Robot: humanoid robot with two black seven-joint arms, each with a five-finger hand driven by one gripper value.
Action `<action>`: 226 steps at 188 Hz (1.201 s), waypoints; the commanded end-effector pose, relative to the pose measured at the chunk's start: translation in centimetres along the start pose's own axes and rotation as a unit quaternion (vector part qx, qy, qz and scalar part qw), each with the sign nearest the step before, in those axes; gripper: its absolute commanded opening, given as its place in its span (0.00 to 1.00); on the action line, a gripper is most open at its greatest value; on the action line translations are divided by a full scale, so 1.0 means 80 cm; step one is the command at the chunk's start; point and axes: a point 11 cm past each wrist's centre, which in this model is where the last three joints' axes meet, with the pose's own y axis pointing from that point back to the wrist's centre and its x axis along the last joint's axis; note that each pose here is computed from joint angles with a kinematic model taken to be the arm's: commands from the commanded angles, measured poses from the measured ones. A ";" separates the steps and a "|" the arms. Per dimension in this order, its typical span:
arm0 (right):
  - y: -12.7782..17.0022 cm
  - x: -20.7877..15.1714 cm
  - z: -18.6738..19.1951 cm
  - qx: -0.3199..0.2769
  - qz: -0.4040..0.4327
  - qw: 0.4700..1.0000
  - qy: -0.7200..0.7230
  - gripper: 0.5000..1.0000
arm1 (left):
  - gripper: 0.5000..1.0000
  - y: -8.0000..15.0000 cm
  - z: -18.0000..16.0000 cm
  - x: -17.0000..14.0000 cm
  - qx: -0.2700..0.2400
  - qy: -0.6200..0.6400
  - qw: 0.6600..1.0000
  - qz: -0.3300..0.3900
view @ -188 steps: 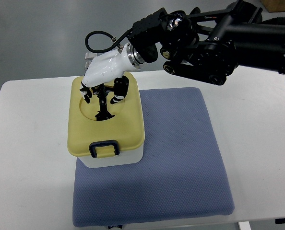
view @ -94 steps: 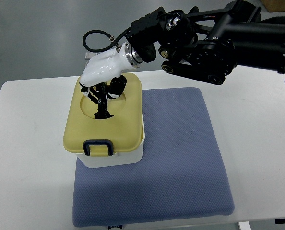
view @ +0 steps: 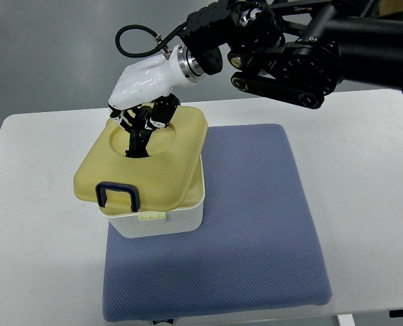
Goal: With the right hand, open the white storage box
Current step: 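Lift the yellow lid off the box and carry it over the cushion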
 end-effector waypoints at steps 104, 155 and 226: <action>0.183 0.000 0.109 -0.109 0.069 0.990 -0.056 0.00 | 1.00 0.000 0.000 0.000 0.000 0.000 1.000 0.000; 0.234 -0.062 0.140 -0.155 0.054 0.980 -0.112 0.00 | 1.00 0.000 0.000 0.000 0.000 0.000 1.000 0.000; 0.232 -0.176 0.148 -0.168 0.015 0.971 -0.169 0.00 | 1.00 0.000 0.000 0.000 0.000 0.000 1.000 0.000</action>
